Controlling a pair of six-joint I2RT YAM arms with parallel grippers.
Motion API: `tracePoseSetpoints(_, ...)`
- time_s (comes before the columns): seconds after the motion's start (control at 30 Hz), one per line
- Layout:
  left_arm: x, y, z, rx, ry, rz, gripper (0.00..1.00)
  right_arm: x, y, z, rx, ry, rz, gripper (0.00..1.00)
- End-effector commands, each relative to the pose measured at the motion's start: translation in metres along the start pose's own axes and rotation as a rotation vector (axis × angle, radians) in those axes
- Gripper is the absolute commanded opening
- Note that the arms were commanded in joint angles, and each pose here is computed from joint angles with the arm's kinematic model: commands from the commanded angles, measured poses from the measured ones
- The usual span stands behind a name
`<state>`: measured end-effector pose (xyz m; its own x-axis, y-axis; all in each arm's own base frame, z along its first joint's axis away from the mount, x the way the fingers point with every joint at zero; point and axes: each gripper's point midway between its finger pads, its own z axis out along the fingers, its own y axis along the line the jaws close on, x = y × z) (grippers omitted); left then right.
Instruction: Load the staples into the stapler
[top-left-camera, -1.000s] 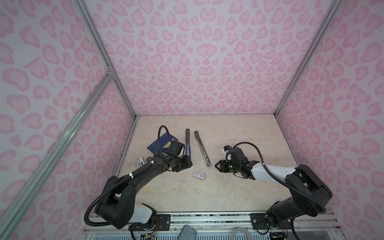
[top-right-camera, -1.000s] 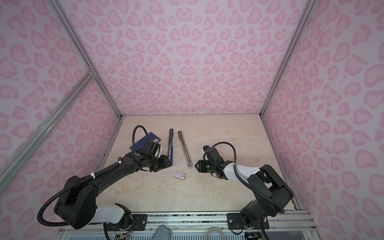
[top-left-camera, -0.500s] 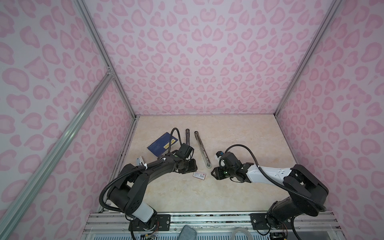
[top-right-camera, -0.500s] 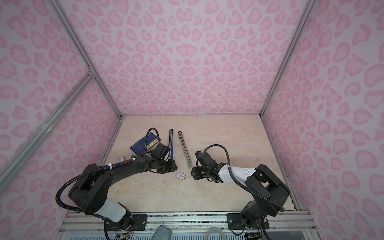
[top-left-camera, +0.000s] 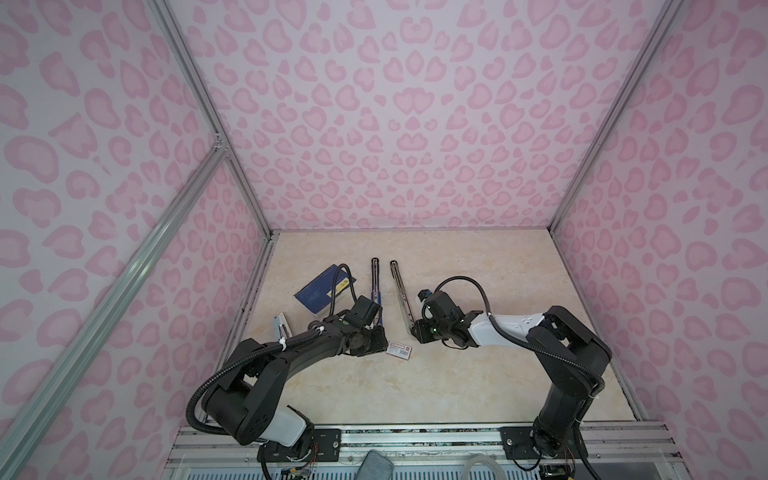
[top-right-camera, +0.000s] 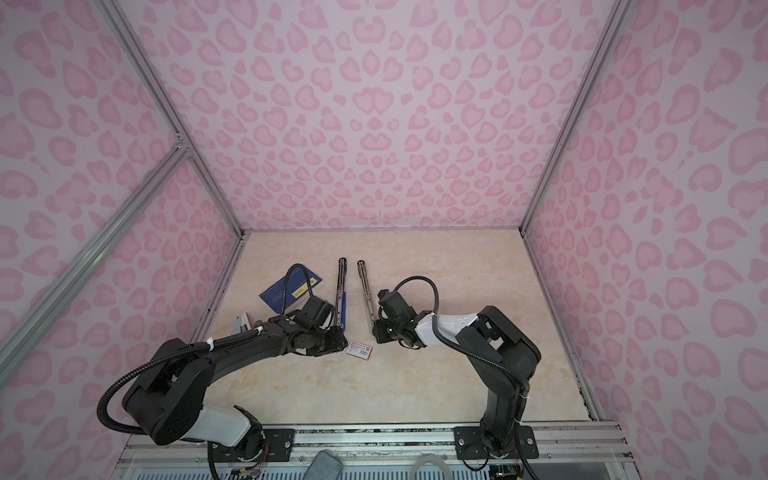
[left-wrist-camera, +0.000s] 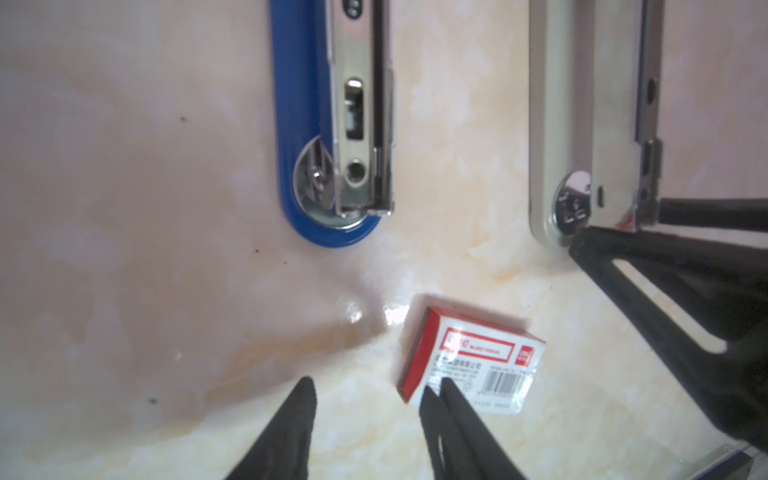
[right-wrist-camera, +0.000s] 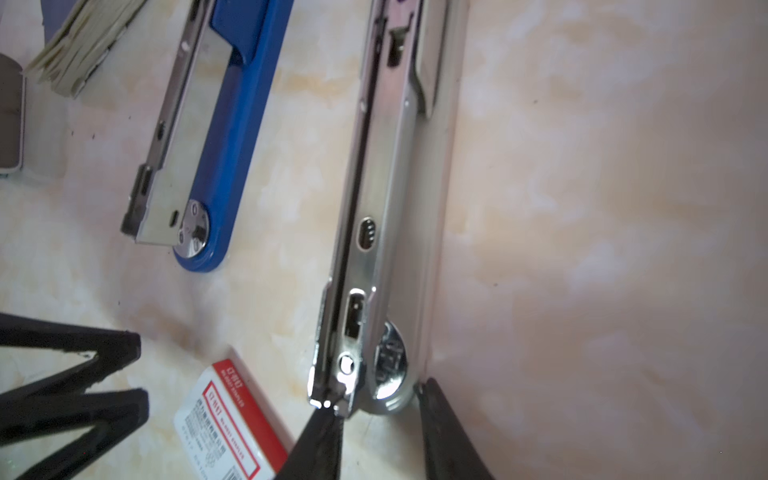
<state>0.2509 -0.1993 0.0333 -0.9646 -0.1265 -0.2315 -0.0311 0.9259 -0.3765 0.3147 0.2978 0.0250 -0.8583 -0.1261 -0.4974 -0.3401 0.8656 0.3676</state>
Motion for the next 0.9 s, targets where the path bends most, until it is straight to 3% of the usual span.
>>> tracePoseSetpoints(0.0, -0.011, -0.008, -0.002, 0.032, -0.046, 0.012, 0.53, -0.016, -0.010, 0.000, 0.026, -0.054, 0.024, 0.33)
tracePoseSetpoints(0.27, -0.021, -0.026, 0.002, 0.093, -0.056, 0.075, 0.55, -0.015, -0.002, -0.021, -0.011, -0.058, -0.009, 0.47)
tracePoseSetpoints(0.53, -0.015, -0.031, 0.020, 0.113, 0.007, 0.092, 0.49, 0.027, -0.007, -0.046, -0.039, -0.009, 0.014, 0.42)
tracePoseSetpoints(0.67, -0.007, -0.035, 0.025, 0.135, 0.041, 0.102, 0.40, 0.049, -0.002, -0.048, -0.042, 0.059, -0.015, 0.40)
tracePoseSetpoints(0.87, 0.005, -0.041, 0.024, 0.154, 0.063, 0.122, 0.38, 0.077, 0.003, -0.044, -0.047, 0.138, -0.039, 0.41)
